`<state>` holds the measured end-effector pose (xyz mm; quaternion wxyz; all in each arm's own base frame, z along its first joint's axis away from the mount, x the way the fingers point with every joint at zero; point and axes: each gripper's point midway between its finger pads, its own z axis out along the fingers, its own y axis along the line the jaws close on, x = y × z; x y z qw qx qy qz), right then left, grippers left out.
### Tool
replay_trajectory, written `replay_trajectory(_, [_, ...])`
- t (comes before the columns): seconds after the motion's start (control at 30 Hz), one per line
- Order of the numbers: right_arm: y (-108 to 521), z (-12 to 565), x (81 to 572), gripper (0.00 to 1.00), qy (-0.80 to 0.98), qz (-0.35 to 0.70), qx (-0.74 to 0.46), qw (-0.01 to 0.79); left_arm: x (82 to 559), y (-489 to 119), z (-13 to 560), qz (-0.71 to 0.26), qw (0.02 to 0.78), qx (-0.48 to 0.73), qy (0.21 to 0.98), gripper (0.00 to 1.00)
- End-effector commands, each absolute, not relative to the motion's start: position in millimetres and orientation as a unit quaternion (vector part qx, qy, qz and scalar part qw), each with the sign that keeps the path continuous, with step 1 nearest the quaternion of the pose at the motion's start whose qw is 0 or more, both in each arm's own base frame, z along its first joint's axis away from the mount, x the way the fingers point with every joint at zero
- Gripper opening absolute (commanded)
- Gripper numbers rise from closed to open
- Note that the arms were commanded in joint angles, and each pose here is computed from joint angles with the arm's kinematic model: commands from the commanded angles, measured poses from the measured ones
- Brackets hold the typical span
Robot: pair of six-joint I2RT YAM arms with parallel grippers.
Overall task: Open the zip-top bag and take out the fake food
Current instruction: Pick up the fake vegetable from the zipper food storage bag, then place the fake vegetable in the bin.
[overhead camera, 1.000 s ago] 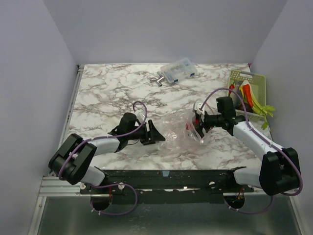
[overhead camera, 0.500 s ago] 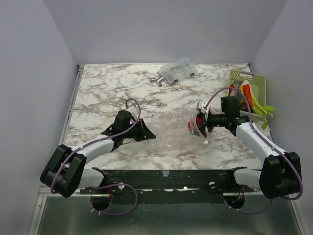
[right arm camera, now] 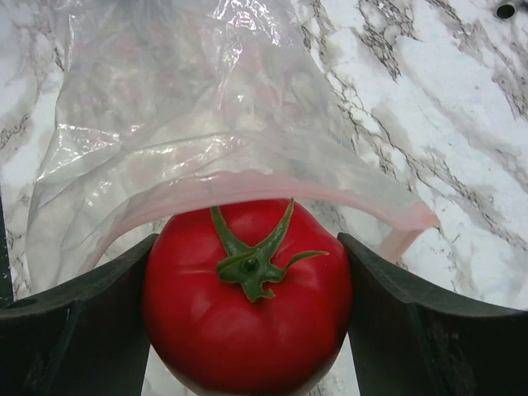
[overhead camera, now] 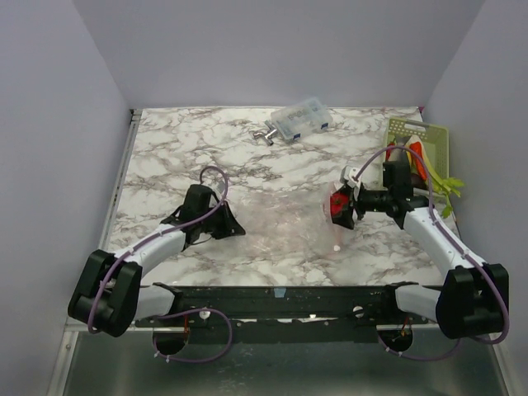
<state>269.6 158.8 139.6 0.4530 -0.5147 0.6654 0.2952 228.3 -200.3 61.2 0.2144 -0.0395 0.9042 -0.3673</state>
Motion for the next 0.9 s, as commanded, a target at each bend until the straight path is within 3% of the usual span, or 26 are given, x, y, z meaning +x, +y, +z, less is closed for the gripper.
replay_trajectory(0.0, [150.9,153.9,275.0,0.32,0.656,0.278,-0.521,0.470,244.2,-187.6,74.7,-0.345,0.245,-0.031,0.906,0.04])
replay_trajectory(0.43, [89.0,166.9,283.4,0.32,0.689,0.265,-0.462,0.492,269.8,-163.1,73.9,-0.319,0.262,-0.050,0.909,0.09])
replay_trajectory(0.6, [58.4,178.7,301.5,0.32,0.723,0.242,-0.397,0.512,275.3,-158.4,85.8,-0.322,0.277,-0.052,0.904,0.38])
replay_trajectory(0.87, [13.7,198.0,338.6,0.33,0.762,0.143,-0.287,0.563,280.3,-146.6,120.5,-0.315,0.316,-0.040,0.894,0.77])
